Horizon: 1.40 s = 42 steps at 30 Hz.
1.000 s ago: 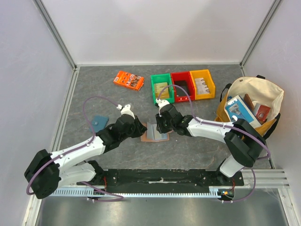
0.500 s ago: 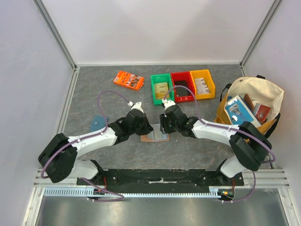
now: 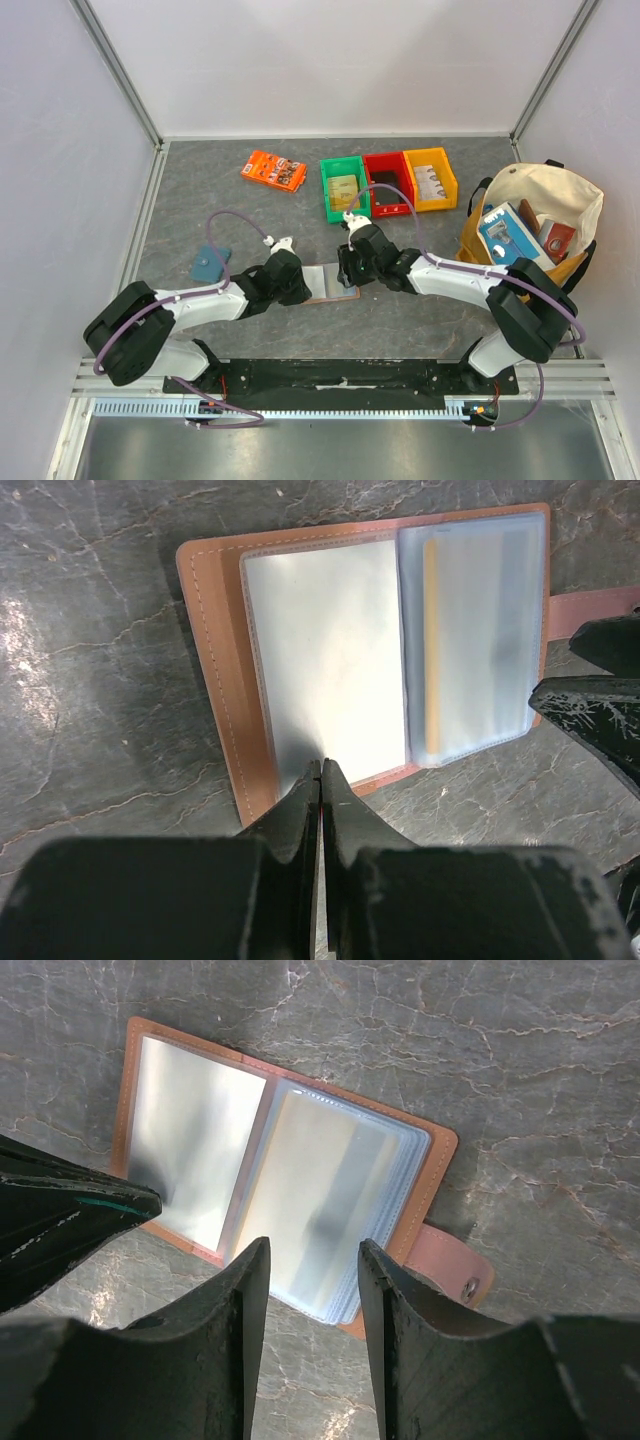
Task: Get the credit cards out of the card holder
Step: Open the card holder at the center of the board.
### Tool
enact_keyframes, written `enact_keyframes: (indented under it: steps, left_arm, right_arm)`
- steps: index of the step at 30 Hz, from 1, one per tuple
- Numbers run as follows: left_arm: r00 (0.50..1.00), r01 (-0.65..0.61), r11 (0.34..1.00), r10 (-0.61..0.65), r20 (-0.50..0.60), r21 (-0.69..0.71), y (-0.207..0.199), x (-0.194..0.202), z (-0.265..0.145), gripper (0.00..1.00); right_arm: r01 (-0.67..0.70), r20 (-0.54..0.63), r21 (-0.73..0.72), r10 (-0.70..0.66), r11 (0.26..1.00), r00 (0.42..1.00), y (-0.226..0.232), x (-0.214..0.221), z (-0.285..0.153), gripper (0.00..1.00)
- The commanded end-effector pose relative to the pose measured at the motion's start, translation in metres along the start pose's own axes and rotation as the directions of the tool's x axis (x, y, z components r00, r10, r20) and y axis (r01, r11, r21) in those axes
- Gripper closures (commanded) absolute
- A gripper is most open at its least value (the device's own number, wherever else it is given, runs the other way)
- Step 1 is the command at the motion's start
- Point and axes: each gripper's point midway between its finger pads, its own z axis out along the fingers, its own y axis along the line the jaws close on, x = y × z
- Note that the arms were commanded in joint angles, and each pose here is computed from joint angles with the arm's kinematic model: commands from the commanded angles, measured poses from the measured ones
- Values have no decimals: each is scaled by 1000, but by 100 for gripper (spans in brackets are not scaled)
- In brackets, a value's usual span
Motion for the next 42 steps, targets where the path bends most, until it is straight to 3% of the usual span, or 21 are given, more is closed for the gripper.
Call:
enact_keyframes:
  steps: [1, 12, 27, 36, 39, 42]
  left_arm:
    - [998, 41, 999, -41, 51, 0, 0, -9, 3, 94]
    - [998, 45, 999, -45, 32, 6, 2, -2, 6, 95]
    - [999, 52, 998, -51, -13, 42, -4, 7, 12, 96]
    - [993, 86, 992, -93, 69, 90, -10, -8, -6, 96]
    - [991, 80, 994, -87, 102, 72, -5, -14, -12, 95]
    - [993, 56, 998, -58, 98, 23, 5, -12, -10, 94]
  right_arm:
    - [4, 19, -35, -3, 999, 1000, 8, -8, 4, 53]
    - [3, -11, -31, -3, 1000, 1000, 6, 1, 14, 53]
    - [-38, -25, -216, 34, 976, 999, 42, -1, 20, 59]
    - [-31, -3, -339, 32, 940, 999, 73, -21, 17, 59]
    - [-20, 21, -287, 27, 958, 999, 65, -27, 16, 59]
    - [-8, 57, -147, 16, 989, 998, 40, -33, 10, 54]
